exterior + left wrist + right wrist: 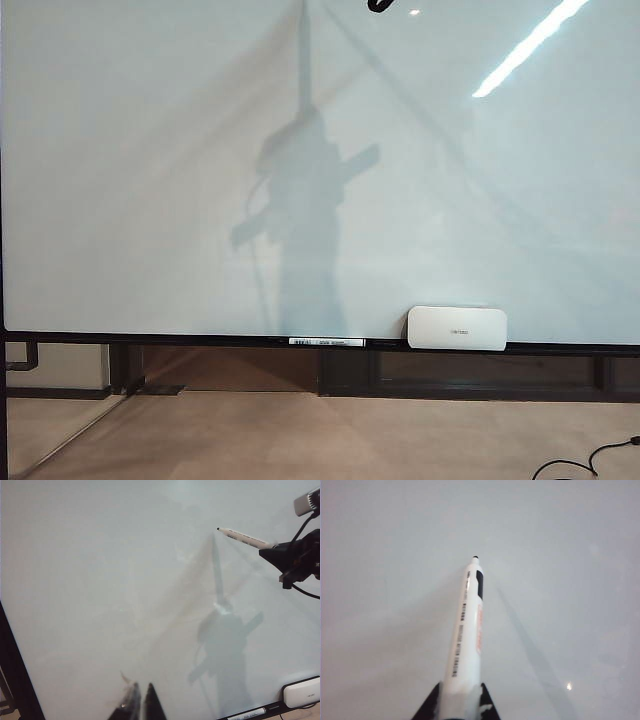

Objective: Reach to the right to find the marker pen, pick it up, and write the number 18 on the whiteboard.

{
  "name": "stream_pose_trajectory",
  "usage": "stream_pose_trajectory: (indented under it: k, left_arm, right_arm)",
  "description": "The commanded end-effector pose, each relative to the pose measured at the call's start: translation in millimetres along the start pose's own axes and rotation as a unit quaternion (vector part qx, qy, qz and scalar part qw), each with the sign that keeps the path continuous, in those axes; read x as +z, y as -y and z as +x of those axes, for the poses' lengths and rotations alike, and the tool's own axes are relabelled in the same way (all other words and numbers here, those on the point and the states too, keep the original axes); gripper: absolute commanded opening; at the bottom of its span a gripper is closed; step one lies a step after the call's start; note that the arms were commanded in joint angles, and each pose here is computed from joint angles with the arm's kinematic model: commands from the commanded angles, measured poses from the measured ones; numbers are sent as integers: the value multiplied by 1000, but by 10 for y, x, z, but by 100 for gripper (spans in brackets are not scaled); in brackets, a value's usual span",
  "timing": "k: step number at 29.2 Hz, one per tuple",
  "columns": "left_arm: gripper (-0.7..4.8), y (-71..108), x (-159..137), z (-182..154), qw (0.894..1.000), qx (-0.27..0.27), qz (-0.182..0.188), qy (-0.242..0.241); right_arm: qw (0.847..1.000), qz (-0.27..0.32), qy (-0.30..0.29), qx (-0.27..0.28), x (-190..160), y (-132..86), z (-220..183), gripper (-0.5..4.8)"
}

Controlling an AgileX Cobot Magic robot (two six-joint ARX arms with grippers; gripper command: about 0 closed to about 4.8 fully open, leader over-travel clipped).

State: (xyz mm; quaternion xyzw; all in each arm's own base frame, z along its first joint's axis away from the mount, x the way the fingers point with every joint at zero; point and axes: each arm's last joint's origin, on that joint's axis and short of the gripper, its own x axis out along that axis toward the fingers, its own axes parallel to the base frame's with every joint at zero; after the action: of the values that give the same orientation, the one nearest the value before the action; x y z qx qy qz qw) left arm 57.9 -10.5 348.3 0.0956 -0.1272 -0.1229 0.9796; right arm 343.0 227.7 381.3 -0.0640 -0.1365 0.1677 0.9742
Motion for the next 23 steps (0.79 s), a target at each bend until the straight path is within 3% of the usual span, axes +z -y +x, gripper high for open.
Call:
stream_pose_trajectory:
  k: [1,16,23]
  left_arm:
    - [21,-3,23,-6,1000,1,5,6]
    - [21,-3,23,-6,1000,1,27,6]
    - [21,-4,24,-6,1000,2,27,6]
  right_arm:
    - [999,3,32,-6,55,7,13,-5]
    - [999,-7,29,-13,-101,-7,88,-4]
    - [1000,-16,-6,-15,-223,-8,117,-4]
